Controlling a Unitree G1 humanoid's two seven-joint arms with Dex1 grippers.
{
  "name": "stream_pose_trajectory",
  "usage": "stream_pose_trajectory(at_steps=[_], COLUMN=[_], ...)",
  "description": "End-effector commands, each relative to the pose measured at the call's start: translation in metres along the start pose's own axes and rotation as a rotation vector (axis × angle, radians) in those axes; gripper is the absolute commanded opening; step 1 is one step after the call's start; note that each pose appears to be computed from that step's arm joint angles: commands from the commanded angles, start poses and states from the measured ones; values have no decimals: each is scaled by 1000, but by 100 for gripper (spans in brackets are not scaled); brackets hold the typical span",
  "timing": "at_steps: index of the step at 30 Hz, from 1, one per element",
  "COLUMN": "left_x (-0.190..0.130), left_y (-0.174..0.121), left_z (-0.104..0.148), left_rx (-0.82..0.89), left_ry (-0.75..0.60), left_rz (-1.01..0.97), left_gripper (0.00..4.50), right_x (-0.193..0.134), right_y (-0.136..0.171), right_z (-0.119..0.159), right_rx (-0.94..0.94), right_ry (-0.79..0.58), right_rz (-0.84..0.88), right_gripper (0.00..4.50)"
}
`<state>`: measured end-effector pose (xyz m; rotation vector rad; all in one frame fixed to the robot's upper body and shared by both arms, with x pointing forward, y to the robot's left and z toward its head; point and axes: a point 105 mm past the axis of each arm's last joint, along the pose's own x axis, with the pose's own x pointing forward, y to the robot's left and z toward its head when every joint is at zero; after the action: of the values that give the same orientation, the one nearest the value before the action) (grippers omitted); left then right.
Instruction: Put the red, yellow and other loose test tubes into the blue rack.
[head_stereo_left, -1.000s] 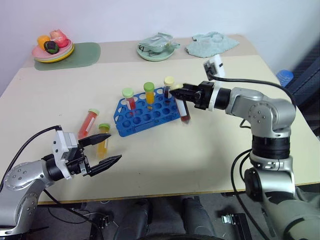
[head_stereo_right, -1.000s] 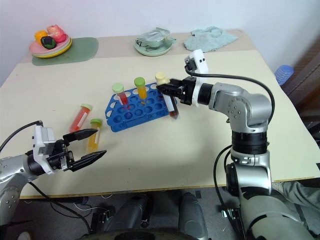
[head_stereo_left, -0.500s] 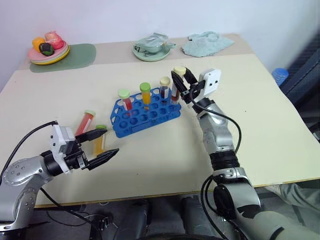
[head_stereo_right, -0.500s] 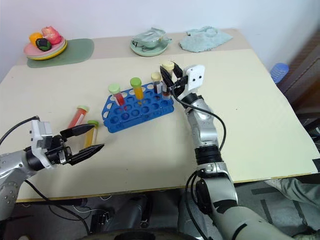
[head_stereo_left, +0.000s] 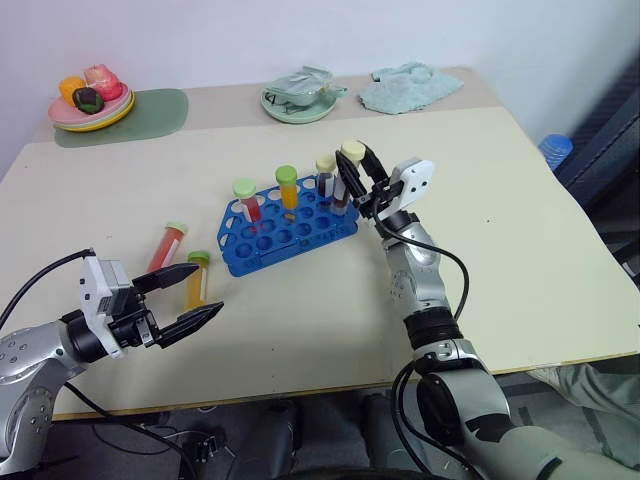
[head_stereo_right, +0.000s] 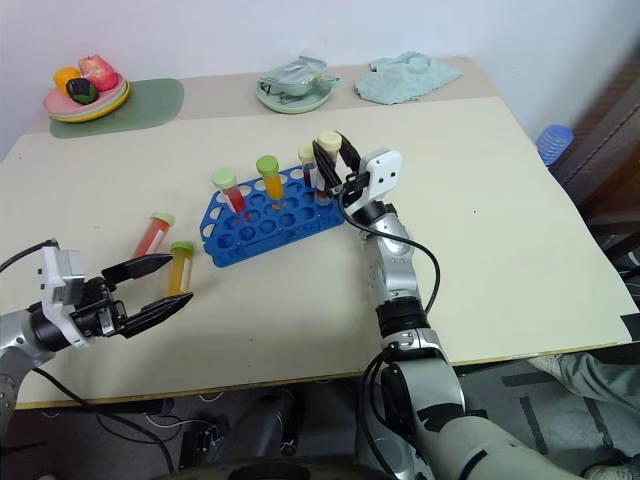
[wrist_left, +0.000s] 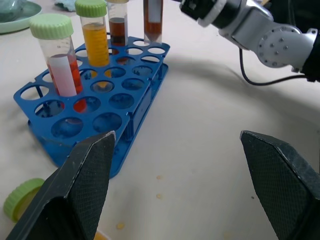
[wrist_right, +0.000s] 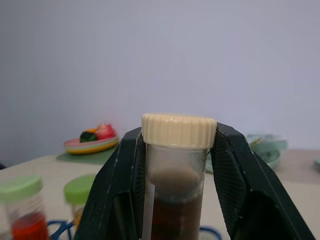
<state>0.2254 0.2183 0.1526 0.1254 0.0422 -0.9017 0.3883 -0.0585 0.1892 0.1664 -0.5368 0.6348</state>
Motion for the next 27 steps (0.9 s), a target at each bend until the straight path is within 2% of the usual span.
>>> stream_pose_trajectory(at_steps=[1, 16, 27], left_x=[-2, 3, 7], left_y=[1, 0, -3], left_z=[12, 14, 18], left_rx=[47, 50, 53], left_ry=[-28, -33, -40], left_rz=[5, -9, -8], left_gripper=[412, 412, 412], right_x=[6, -2, -9], right_y=[13, -8, -6], right_z=[13, 4, -10], right_rx=[10, -42, -74], right_ry=[-53, 6, 26], right_rz=[54, 18, 13], right_gripper=[147, 147, 147])
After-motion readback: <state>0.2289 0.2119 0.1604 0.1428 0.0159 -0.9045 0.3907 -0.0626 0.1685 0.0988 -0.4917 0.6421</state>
